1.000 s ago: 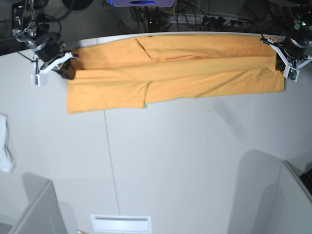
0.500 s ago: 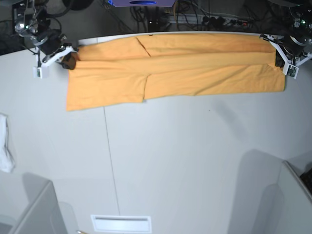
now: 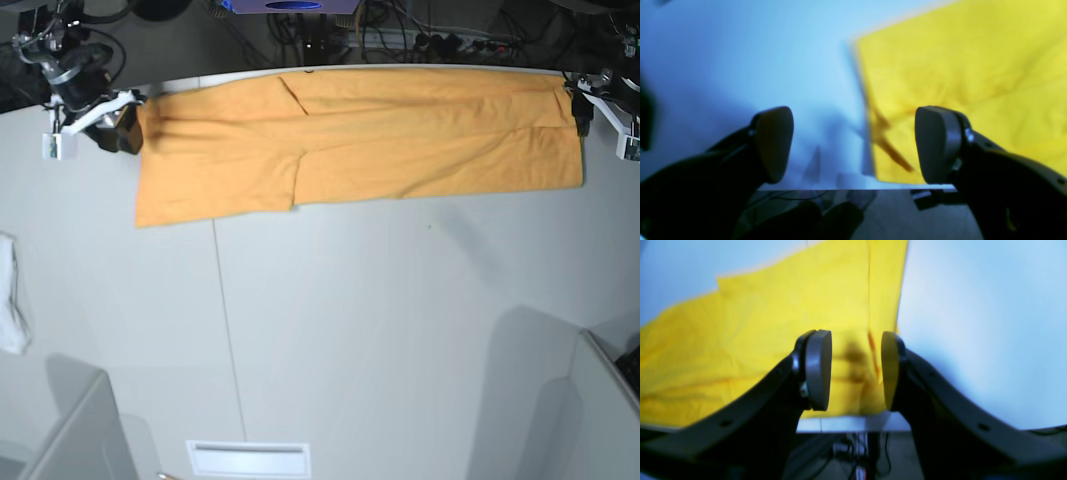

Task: Fold the T-shirt properly
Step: 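Lower the folded hem onto the collar edge and open both grippers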

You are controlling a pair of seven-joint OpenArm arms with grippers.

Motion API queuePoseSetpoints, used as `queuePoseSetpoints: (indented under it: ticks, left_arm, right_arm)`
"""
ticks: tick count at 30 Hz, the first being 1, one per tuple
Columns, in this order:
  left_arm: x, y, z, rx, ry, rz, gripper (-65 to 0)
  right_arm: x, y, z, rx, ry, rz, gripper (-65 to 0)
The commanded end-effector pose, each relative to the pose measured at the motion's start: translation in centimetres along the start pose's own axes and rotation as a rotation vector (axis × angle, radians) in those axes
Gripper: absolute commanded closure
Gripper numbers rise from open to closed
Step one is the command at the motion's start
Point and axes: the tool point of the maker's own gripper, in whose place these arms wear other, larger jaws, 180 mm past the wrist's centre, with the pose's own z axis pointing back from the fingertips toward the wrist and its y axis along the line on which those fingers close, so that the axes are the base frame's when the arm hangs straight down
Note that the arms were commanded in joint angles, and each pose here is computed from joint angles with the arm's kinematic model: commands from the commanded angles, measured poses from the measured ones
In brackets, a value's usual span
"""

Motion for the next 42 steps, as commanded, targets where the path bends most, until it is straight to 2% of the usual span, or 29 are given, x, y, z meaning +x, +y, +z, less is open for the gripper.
queuePoseSetpoints:
  ticks: [1,2,3,5,6,10,14,18,24,29,33,36,42]
  left_arm:
    - [0.9,-0.5,0.3,-0.023,-0.042,0.007,-43.6]
    - [1.3,-0.8,0.2,-0.04,-0.059,0.026,-35.9]
    - [1.9,-1.2,0.0,-0.063,-0.084,0.052,-25.3]
    - [1.9,-2.0,-0.6,-0.088,-0.098,0.106,-0.7]
    - [1.7,-2.3,-0.8,-0.091,-0.097,0.123,0.0]
    - [-0.6,-2.5,-2.5,-0.076,-0.038,0.183,0.0]
    - [-3.7,-3.9,-5.0,-0.103,0.069,0.195,0.0]
    - [-5.1,-5.5,-7.3,-0.138,0.135,0.199,0.0]
    - [-2.1,-7.2,-10.9,-0.166,0.119,0.187,0.0]
    - [3.0,-7.7,-12.5,-0.15,0.052,0.145,0.0]
    - [6.4,-6.0,-11.7,-0.102,0.051,0.113,0.0]
    - [9.5,-3.9,-9.6,-0.033,-0.017,0.09,0.0]
    - [11.6,0.6,-5.3,0.111,-0.072,0.113,0.0]
  right_arm:
    - [0.7,0.6,0.0,0.027,-0.02,0.015,-23.3]
    - [1.0,1.2,-0.5,0.046,-0.021,0.017,-22.1]
    - [1.0,2.1,-1.2,0.075,-0.018,0.02,-18.5]
    - [0.0,3.9,-2.2,0.13,0.012,0.018,-4.1]
    - [-0.1,4.6,-2.7,0.152,0.018,0.018,0.0]
    - [-1.9,4.6,-4.5,0.163,0.072,-0.02,0.0]
    - [-4.0,2.3,-6.1,0.114,0.127,-0.076,0.0]
    - [-5.3,-0.5,-7.9,0.031,0.178,-0.055,0.0]
    - [-5.5,-3.2,-11.0,-0.061,0.216,-0.022,0.0]
    - [-2.1,-3.3,-13.2,-0.064,0.165,-0.005,0.0]
    - [1.1,-1.5,-13.0,-0.024,0.128,0.043,0.0]
    - [4.0,0.7,-12.1,0.013,0.067,0.095,0.0]
    - [8.4,4.8,-9.1,0.068,-0.027,0.209,0.0]
